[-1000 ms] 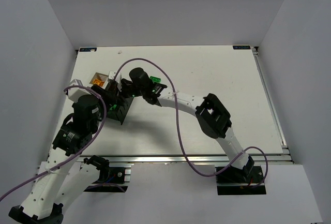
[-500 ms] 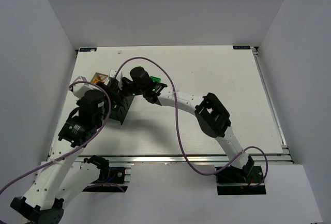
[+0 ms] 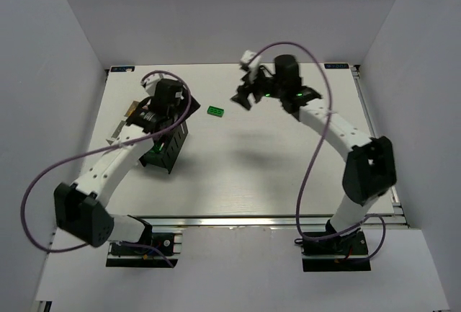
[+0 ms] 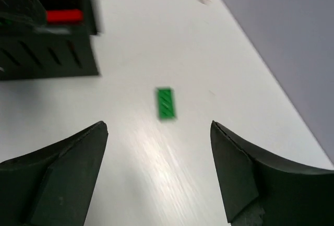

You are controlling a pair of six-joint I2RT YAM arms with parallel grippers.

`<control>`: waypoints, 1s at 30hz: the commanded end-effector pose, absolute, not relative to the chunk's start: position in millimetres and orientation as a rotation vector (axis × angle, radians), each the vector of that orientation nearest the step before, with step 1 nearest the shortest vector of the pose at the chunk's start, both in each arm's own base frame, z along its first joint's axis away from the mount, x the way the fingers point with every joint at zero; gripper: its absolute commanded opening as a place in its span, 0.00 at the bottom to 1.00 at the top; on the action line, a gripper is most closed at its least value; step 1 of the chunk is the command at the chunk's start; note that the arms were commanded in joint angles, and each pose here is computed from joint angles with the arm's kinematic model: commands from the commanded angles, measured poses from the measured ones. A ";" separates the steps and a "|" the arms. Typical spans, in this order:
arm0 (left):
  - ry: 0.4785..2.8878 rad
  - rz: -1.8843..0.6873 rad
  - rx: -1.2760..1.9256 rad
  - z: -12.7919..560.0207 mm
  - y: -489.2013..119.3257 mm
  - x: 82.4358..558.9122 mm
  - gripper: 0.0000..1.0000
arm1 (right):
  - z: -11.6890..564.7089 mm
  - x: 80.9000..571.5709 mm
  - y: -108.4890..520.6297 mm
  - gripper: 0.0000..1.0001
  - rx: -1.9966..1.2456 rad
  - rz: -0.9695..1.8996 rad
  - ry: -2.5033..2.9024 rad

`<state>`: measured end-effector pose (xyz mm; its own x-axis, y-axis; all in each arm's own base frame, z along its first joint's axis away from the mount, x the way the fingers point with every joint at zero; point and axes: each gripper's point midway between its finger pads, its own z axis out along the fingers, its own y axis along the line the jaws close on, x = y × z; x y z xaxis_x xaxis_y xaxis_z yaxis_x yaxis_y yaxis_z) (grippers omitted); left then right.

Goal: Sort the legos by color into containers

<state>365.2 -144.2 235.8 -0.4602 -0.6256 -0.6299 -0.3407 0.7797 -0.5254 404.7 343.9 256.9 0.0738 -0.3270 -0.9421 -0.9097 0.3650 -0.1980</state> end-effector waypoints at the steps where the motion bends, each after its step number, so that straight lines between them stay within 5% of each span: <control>1: 2.080 -0.517 -0.734 253.5 -167.2 386.7 0.84 | 259.4 381.4 295.9 0.79 -1.199 0.687 1.485; 7: 2.213 -0.469 -0.878 201.5 -192.7 422.0 0.86 | 247.1 356.9 233.9 0.52 -1.078 0.688 1.570; 30: 2.398 -0.198 -1.095 67.8 -219.3 510.3 0.87 | 217.7 339.3 167.6 0.53 -0.869 0.650 1.655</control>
<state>501.1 -222.2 49.9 -0.5922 -0.7140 -0.3735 -0.6584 0.6960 -0.2867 339.7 168.5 202.0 -0.1811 -0.2416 -0.9533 -0.8135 0.5815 0.0072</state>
